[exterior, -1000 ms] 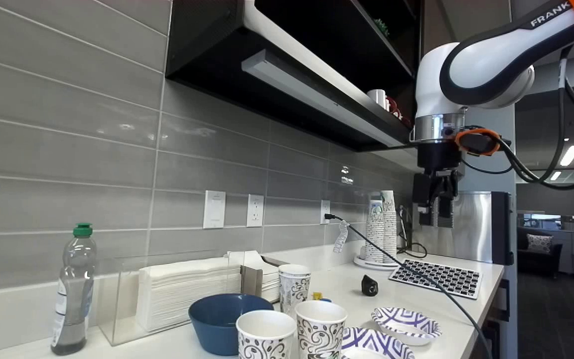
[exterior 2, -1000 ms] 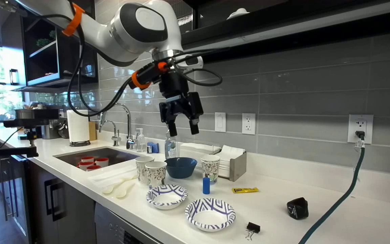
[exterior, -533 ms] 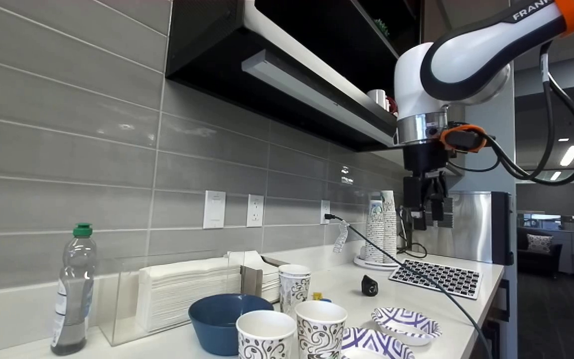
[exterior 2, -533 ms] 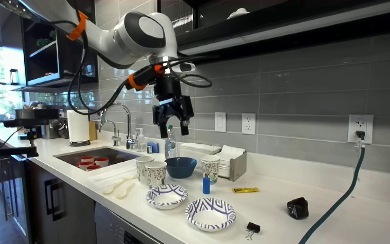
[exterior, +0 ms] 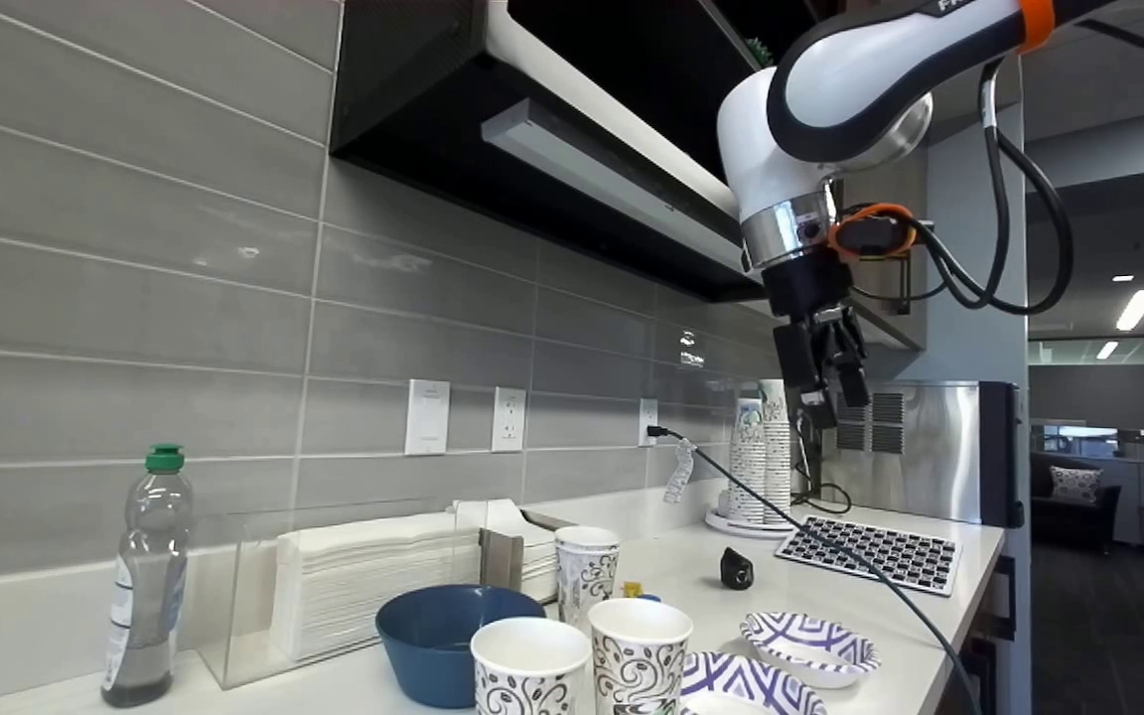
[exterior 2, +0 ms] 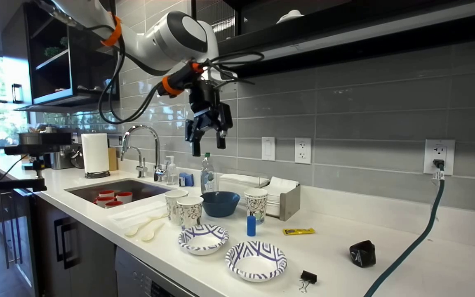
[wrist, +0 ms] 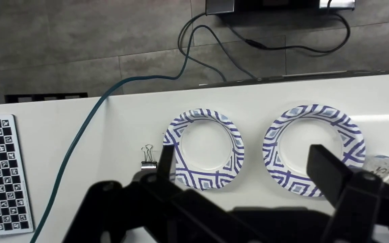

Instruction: Stack the black and white bowls together.

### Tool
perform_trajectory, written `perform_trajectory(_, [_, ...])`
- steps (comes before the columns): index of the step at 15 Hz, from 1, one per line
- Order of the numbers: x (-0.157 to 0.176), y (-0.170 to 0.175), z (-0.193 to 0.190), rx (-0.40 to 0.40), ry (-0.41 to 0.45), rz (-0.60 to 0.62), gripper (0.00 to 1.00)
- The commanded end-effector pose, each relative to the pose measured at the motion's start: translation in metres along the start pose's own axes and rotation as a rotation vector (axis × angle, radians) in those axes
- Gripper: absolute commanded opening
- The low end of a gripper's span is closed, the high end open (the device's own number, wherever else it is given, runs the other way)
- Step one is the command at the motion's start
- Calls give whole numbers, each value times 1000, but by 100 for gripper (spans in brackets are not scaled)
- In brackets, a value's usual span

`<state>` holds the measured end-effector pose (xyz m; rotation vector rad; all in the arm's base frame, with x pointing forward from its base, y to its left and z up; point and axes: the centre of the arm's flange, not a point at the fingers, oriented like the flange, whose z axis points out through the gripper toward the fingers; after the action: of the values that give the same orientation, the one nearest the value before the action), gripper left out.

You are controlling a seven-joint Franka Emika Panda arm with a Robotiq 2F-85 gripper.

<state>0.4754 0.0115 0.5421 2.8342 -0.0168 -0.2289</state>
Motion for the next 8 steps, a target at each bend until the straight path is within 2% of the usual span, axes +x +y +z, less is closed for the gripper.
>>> perform_trajectory(1, [1,0,0,0,-2,0,100])
perform_trajectory(8, [2,0,1,-1,-4,1,100])
